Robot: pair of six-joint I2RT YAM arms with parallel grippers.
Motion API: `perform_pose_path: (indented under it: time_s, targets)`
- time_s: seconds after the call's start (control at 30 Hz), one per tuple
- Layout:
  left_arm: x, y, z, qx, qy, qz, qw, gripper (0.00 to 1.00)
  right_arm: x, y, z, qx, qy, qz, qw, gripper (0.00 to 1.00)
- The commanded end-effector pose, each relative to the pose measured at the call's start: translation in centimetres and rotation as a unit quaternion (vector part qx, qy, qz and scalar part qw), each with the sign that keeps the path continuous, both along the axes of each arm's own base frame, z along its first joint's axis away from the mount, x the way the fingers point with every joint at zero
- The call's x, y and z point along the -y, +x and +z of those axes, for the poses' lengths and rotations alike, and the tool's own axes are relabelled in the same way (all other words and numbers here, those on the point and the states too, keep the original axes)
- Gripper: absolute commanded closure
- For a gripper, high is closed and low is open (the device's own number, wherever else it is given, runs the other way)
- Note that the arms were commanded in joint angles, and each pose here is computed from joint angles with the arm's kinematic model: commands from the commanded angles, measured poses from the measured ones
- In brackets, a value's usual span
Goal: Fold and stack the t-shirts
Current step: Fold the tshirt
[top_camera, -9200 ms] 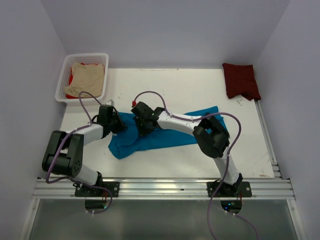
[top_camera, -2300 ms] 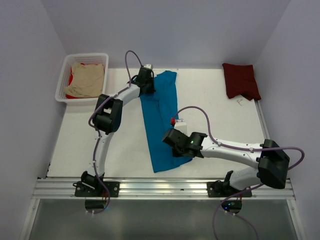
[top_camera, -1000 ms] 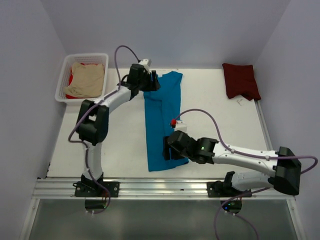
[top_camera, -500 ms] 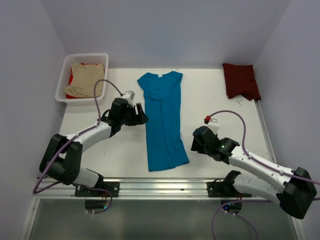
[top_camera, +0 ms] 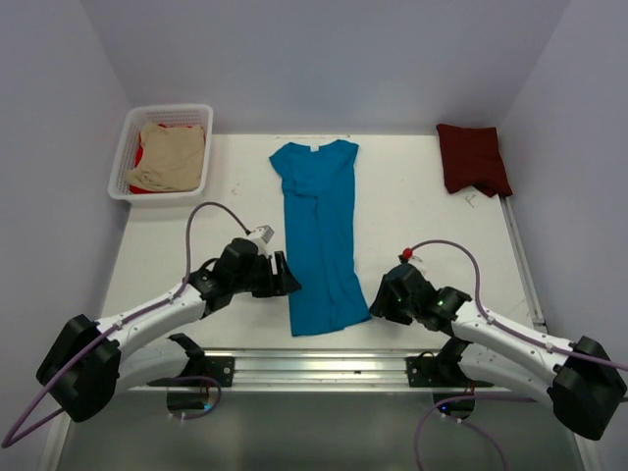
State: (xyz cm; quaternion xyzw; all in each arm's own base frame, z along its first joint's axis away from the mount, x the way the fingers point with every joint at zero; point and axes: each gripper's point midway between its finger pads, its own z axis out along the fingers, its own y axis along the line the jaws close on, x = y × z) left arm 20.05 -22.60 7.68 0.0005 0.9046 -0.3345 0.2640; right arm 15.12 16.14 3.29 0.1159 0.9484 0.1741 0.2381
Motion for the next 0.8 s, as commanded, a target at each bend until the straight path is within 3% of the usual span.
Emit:
perform_pose_path:
  time_s: [0.0,0.33,0.57,0.63,0.77]
  targets:
    - [-0.4,-3.0,-2.1,-0.062,0.008,0.011,0.998,0.32,-1.8,-0.3,-0.1,-0.015,0.057,-0.006,0.998,0.51]
    - [-1.1,-6.3,-5.8,-0.115,0.032,0.008,0.993,0.34,-2.9,0.2,-3.0,-0.041,0.068,-0.004,0.997,0.56]
    - [-1.4,-7.6,-6.7,-0.133,0.029,0.01,0.991,0.42,-2.8,-0.1,-2.3,-0.044,0.067,0.002,0.997,0.76]
    - [-1.3,-8.0,-6.8,-0.139,0.026,0.009,0.99,0.49,-2.3,-0.6,-1.9,-0.051,0.057,0.005,0.997,0.76]
    - [-1.1,-8.8,-7.2,-0.153,0.028,0.003,0.988,0.51,-1.4,-1.4,-1.2,-0.054,0.047,0.007,0.997,0.68]
